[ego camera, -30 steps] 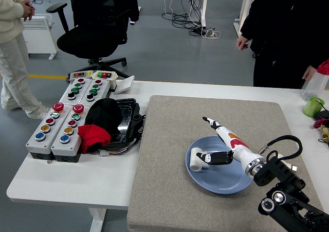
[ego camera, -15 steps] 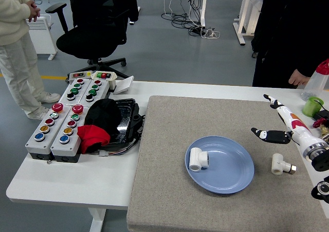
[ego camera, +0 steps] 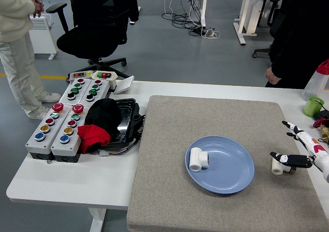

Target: Pick pipe place plate twice

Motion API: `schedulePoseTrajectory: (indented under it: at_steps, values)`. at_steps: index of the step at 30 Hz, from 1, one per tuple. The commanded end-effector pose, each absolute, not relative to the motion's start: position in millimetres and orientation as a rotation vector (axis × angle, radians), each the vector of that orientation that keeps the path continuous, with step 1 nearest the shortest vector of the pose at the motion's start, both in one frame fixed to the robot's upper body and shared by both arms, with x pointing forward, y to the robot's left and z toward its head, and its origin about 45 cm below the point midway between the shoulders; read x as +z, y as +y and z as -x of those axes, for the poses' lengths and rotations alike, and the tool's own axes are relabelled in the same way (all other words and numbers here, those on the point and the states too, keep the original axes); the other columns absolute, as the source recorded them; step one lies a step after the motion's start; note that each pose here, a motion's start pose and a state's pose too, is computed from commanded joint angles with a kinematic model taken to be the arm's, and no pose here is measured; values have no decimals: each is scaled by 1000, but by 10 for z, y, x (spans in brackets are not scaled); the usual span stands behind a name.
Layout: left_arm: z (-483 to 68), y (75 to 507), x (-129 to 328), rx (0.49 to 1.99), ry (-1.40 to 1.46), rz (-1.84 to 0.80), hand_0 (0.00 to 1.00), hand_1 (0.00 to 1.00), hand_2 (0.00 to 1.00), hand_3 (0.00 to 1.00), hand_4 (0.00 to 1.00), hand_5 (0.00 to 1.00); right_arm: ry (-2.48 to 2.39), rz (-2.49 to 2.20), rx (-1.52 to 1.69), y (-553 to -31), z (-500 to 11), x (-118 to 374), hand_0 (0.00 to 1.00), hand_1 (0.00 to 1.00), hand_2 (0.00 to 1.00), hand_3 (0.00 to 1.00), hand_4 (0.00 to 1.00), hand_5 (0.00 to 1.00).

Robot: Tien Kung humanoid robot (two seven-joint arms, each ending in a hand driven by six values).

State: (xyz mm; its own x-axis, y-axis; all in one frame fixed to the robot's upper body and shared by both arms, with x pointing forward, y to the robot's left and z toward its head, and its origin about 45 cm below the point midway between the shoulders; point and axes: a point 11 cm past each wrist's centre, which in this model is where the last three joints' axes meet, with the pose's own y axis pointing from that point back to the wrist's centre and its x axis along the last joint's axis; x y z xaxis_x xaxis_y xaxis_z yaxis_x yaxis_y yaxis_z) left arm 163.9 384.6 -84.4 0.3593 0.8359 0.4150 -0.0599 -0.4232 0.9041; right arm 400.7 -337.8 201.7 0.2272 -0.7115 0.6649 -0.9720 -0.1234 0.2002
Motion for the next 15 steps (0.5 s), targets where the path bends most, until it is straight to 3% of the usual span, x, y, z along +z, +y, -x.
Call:
schedulePoseTrajectory:
  at_steps: [13, 14, 15]
  values:
    - [-1628, 3809, -856, 1198, 703, -1689, 652, 636, 639, 559, 397, 998, -1467, -1865, 575, -3503, -4012, 1677, 912, 858, 969, 992, 847, 469]
    - [-1625, 3807, -858, 1196, 703, -1690, 653, 637, 639, 559, 396, 998, -1470, -1865, 577, -3520, -4014, 1657, 852, 816, 924, 949, 853, 468]
    - [-1620, 3806, -859, 1195, 704, -1691, 653, 637, 639, 559, 396, 998, -1476, -1867, 581, -3529, -4016, 1642, 852, 816, 924, 949, 853, 468]
